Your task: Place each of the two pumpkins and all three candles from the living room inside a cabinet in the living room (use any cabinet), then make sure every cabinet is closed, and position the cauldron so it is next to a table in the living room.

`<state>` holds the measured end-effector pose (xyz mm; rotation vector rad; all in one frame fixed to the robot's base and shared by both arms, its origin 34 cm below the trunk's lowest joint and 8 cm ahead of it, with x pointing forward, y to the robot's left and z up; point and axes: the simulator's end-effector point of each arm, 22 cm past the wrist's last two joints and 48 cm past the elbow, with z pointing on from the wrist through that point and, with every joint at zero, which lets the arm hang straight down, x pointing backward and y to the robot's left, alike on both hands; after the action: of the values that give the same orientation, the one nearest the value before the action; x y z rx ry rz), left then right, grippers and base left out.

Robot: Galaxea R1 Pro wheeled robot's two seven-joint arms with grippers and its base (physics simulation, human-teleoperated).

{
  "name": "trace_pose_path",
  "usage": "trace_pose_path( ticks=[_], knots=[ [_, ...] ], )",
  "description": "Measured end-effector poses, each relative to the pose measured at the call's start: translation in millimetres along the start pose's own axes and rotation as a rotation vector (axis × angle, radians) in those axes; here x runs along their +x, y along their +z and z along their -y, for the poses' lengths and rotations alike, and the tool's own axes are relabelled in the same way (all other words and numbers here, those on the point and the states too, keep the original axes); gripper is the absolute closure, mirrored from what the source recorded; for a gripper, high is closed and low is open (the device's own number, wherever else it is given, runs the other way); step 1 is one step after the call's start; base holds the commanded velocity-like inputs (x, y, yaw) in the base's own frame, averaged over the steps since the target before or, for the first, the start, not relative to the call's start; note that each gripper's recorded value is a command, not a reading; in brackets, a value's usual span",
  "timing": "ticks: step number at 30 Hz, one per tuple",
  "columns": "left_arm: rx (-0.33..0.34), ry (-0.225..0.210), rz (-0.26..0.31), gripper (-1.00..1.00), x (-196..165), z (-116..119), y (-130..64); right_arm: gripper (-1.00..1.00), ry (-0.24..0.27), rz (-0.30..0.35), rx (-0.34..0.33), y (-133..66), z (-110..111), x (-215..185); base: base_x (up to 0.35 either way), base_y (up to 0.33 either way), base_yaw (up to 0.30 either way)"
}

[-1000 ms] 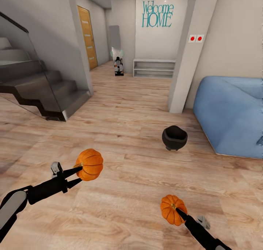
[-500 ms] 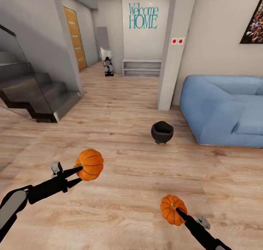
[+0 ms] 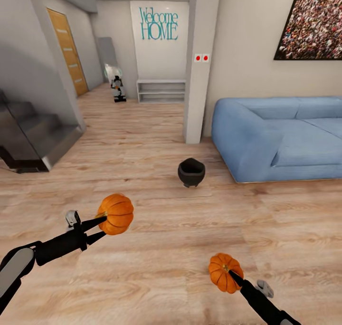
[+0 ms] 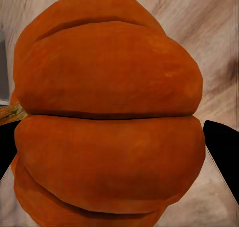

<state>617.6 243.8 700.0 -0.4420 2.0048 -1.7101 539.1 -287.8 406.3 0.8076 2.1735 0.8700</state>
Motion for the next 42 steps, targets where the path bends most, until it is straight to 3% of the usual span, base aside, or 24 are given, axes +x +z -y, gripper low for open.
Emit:
trace_pose_path(
  ticks=[18,26,42],
  knots=[
    [0.016,-0.003,0.006,1.0,-11.5,40.2,-2.7,1.0,0.004,0.013,-0.005,-15.6,-30.9,-19.5,0.0,0.0,-0.248],
    [0.009,0.001,0.008,1.0,-12.3,39.2,-3.6,1.0,0.001,0.012,-0.005,-15.8,-31.0,-19.3,-0.008,0.0,-0.061],
    [0.007,0.014,0.014,1.0,-13.6,42.5,-5.3,1.0,-0.002,0.021,-0.009,-17.4,-34.2,-23.4,-0.311,0.0,-0.233]
  ],
)
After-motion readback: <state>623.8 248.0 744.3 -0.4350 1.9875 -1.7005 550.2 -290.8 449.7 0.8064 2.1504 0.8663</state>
